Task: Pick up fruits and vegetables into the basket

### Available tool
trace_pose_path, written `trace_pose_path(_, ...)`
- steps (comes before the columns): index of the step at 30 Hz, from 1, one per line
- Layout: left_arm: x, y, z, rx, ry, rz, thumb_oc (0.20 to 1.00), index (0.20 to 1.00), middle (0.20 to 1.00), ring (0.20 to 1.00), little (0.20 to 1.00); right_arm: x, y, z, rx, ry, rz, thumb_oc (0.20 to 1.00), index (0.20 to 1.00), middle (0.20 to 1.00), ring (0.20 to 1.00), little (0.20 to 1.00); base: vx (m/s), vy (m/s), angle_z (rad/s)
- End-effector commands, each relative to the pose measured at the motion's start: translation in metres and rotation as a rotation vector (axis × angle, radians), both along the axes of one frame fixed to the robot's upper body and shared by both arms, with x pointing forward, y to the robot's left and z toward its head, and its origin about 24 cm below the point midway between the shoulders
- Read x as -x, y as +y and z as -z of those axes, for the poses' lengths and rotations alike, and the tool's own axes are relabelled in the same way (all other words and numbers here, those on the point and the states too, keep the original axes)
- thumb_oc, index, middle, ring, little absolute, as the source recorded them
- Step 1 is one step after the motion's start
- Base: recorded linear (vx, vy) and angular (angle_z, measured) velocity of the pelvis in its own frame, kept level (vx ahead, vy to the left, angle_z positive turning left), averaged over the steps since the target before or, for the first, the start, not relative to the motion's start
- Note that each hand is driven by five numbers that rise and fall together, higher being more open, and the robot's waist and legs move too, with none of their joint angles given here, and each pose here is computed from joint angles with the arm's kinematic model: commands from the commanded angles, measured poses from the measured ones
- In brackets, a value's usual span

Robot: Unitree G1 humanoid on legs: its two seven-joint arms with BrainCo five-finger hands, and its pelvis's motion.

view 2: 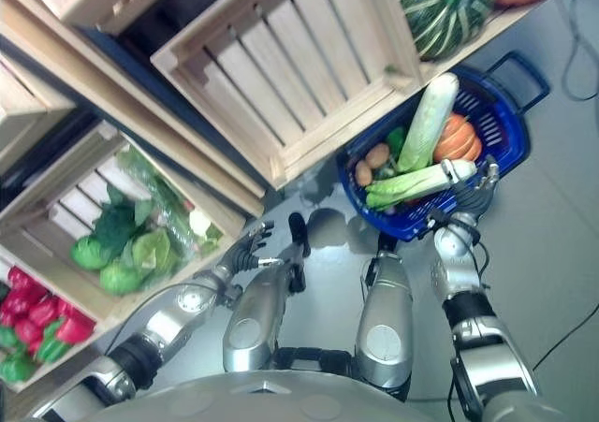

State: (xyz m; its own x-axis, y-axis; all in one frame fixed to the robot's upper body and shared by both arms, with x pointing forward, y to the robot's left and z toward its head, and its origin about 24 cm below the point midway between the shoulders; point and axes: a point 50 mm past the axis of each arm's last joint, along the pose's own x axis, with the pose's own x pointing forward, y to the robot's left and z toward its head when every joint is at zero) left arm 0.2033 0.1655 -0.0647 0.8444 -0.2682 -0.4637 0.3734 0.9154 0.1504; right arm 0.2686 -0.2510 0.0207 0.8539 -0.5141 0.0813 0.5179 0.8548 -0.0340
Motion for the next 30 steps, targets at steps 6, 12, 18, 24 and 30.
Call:
trace_pose_path(6, 0.026, 0.021, 0.019, 0.052, 0.078, -0.056, 1.0, 1.0, 1.0, 1.0, 1.0, 0.023, 0.04, 0.037, 0.089, 0.222, -0.404, 1.0, 1.0, 1.0, 1.0, 1.0, 0.08, 0.04, -0.02)
trace_pose_path(12, 0.034, 0.023, 0.042, 0.073, 0.193, -0.062, 1.0, 1.0, 1.0, 1.0, 1.0, 0.065, 0.061, 0.11, 0.031, 0.667, -0.605, 1.0, 1.0, 1.0, 1.0, 1.0, 0.06, 0.05, 0.06)
trace_pose_path(18, 0.05, 0.019, 0.064, 0.071, 0.361, -0.04, 1.0, 1.0, 1.0, 1.0, 1.0, 0.096, 0.067, 0.145, -0.042, 0.899, -0.657, 1.0, 1.0, 1.0, 1.0, 1.0, 0.0, 0.029, 0.02)
trace_pose_path(24, 0.077, 0.012, 0.086, 0.235, 0.634, -0.095, 1.0, 1.0, 1.0, 1.0, 1.0, 0.149, 0.071, 0.18, -0.421, 1.243, -0.689, 1.0, 1.0, 1.0, 1.0, 1.0, 0.01, 0.066, -0.03)
trace_pose_path(30, 0.1, 0.006, 0.095, 0.387, 0.812, -0.146, 1.0, 1.0, 1.0, 1.0, 1.0, 0.164, 0.068, 0.185, -0.457, 1.337, -0.703, 1.0, 1.0, 1.0, 1.0, 1.0, 0.02, 0.018, 0.03)
